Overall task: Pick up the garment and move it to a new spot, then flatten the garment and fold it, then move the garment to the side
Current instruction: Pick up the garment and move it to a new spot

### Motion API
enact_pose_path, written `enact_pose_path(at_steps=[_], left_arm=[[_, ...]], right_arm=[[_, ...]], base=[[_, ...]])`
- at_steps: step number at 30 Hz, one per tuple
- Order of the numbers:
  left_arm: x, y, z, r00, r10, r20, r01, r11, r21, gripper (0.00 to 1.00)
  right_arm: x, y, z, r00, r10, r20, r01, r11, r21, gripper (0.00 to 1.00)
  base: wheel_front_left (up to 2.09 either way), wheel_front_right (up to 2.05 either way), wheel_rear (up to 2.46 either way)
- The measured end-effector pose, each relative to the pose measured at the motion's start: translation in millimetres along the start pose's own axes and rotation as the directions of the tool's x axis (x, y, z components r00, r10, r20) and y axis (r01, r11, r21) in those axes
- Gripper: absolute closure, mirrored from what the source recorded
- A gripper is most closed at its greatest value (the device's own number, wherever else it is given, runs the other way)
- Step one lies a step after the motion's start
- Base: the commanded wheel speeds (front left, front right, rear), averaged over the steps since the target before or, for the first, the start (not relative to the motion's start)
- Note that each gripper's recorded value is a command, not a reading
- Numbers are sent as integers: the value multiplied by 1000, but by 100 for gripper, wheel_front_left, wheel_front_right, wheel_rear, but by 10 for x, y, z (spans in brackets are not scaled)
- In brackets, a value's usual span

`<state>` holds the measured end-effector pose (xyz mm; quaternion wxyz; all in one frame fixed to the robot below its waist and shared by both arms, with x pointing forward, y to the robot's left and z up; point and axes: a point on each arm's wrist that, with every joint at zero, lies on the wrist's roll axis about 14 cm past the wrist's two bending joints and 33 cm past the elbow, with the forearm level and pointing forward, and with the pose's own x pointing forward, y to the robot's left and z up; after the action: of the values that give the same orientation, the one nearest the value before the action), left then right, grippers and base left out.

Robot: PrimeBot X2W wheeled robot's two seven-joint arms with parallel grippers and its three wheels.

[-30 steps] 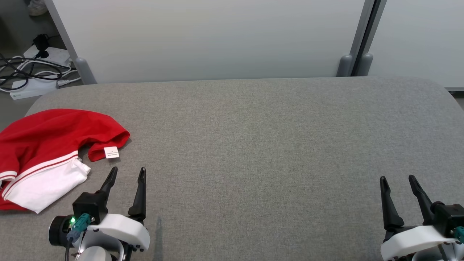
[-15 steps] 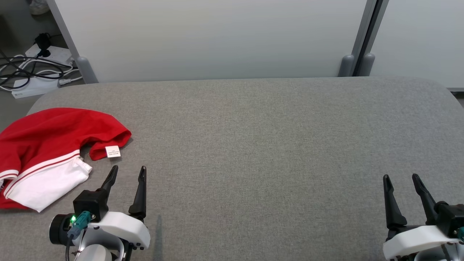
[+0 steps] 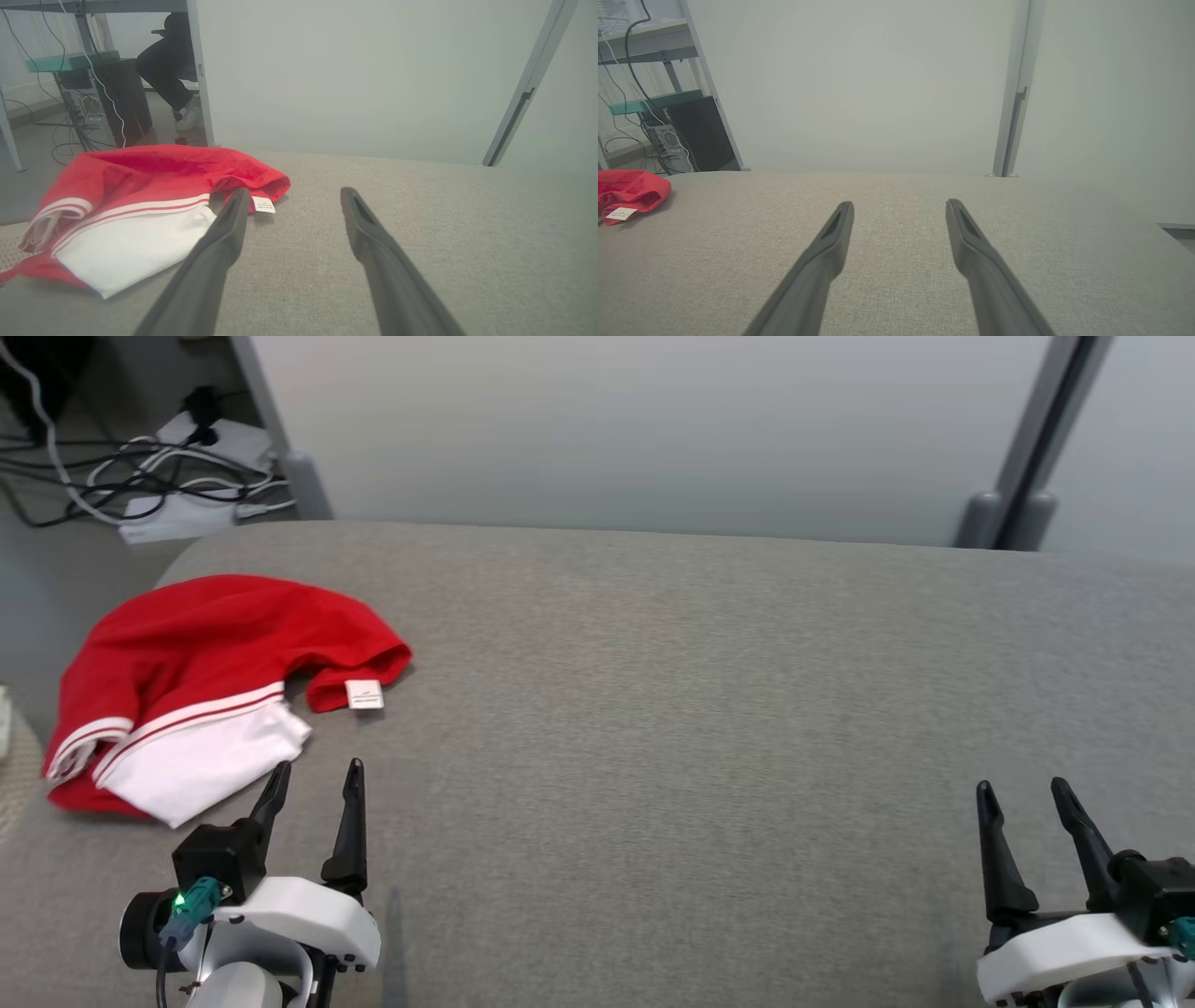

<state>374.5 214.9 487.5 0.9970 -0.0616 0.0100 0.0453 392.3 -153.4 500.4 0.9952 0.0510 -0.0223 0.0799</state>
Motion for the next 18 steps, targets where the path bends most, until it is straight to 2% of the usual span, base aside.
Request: enact_pose_path(at_steps=[6, 18], left_arm=[[-156, 348, 99, 994, 101, 32, -101, 995, -8, 0], [-584, 930, 191, 957, 285, 61, -283, 958, -46, 0]], right_arm=[[192, 362, -40, 994, 107, -7, -107, 994, 8, 0], [444, 1047, -100, 959, 283, -13, -282, 959, 37, 0]], base=[[0, 0, 0], [0, 0, 0]])
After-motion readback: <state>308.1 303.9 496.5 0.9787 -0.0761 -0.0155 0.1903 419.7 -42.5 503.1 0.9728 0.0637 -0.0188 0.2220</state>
